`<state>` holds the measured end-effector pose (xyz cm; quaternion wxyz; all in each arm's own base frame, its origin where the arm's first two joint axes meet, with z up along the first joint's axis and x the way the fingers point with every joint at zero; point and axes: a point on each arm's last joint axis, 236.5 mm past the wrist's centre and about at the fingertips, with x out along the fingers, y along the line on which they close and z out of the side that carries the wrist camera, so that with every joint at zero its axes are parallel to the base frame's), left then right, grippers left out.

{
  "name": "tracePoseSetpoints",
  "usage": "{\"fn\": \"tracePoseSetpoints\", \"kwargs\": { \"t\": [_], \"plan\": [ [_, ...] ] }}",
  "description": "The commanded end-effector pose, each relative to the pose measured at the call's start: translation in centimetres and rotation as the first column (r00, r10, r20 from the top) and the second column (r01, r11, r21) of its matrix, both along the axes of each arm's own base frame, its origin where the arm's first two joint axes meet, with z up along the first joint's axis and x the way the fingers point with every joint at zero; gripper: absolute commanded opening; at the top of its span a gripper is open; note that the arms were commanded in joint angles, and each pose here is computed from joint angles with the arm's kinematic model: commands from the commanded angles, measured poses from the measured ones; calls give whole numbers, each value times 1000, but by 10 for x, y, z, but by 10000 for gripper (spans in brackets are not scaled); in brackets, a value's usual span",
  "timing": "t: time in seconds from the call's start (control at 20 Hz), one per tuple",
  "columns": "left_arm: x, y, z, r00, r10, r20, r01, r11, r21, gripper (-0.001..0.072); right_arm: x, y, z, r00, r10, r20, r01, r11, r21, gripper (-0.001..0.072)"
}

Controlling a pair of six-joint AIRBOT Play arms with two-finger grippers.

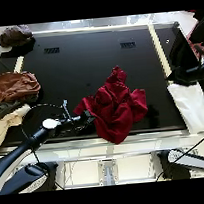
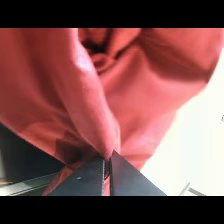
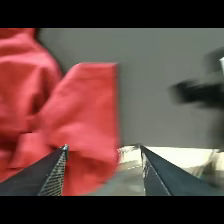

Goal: Fold the shirts.

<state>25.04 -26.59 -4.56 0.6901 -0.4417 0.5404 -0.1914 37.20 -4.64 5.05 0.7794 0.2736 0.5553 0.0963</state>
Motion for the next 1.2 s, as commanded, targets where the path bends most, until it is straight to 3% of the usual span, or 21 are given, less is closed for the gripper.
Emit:
{"fn": "tracePoseSetpoints", "kwargs": {
  "t": [0.0, 0.25, 0.75, 0.95, 1.15],
  "plan": [
    [7, 3, 21, 998, 19, 60, -17, 1000, -23, 16, 3, 15, -45, 997, -52, -51, 65, 952, 300, 510],
    [28, 24, 36, 990, 101, 98, -97, 994, -43, 15, 23, 50, -104, 996, 38, -75, -4, 913, 407, 484],
    [36, 31, 34, 985, 131, 109, -129, 991, -29, 15, 49, 61, -159, 997, 48, -54, -35, 976, 215, 481],
    [35, 31, 34, 985, 130, 110, -127, 992, -26, 15, 46, 81, -161, 993, 104, -59, -90, 975, 204, 378],
    [35, 31, 33, 986, 125, 114, -124, 992, -21, 15, 39, 96, -161, 986, 147, -83, -126, 969, 214, 369]
  ]
}}
